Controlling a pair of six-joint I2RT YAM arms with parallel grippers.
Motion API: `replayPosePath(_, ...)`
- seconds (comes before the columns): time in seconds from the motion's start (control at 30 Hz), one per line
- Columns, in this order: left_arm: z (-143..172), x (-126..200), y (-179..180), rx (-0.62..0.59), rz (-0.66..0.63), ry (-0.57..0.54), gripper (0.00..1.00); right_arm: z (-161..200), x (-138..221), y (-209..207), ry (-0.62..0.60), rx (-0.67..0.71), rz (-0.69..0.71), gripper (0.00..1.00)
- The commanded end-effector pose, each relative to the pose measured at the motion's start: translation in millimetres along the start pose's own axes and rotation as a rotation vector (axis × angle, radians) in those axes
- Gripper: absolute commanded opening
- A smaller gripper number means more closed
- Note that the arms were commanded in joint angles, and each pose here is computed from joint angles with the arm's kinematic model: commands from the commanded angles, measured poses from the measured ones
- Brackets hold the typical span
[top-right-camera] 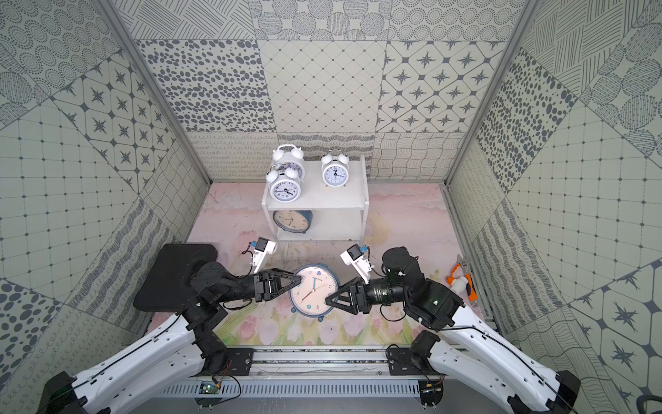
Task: Place the alarm clocks on the shelf by style
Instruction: Place the alarm on the shelf.
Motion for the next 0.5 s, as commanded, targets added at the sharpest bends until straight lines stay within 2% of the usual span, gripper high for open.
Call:
replayPosePath(0.0,1,1,0,-0.002,-0.013,0.002,0.29,-13,8,11,-0.069,0.082,-0.014,0.36)
replayPosePath(0.1,-1,3,7,0.005,-0.061,-0.025,0.58,-15,10,12,-0.084,0.089,-0.01,0.32)
replayPosePath(0.13,-3,4,11,0.006,-0.093,-0.044,0.63,-15,11,11,-0.087,0.092,-0.002,0.31)
replayPosePath(0.2,-6,8,20,0.007,-0.172,-0.079,0.69,-15,11,9,-0.089,0.093,0.018,0.28)
replayPosePath(0.37,-16,18,34,0.011,-0.306,-0.171,0.76,-17,9,-3,-0.094,0.091,0.083,0.21)
replayPosePath(0.47,-25,28,51,0.053,-0.441,-0.248,0.81,-19,8,-9,-0.093,0.098,0.13,0.18)
Point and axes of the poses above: each gripper's point midway between its finger pads, its own x axis back along the fingers, its own y axis along the line the jaws close on, z = x × y, the point moved 3 cm from there along x, back along the fingers, and after that the axes turned 4 degrees about x, right-handed, at the moved point
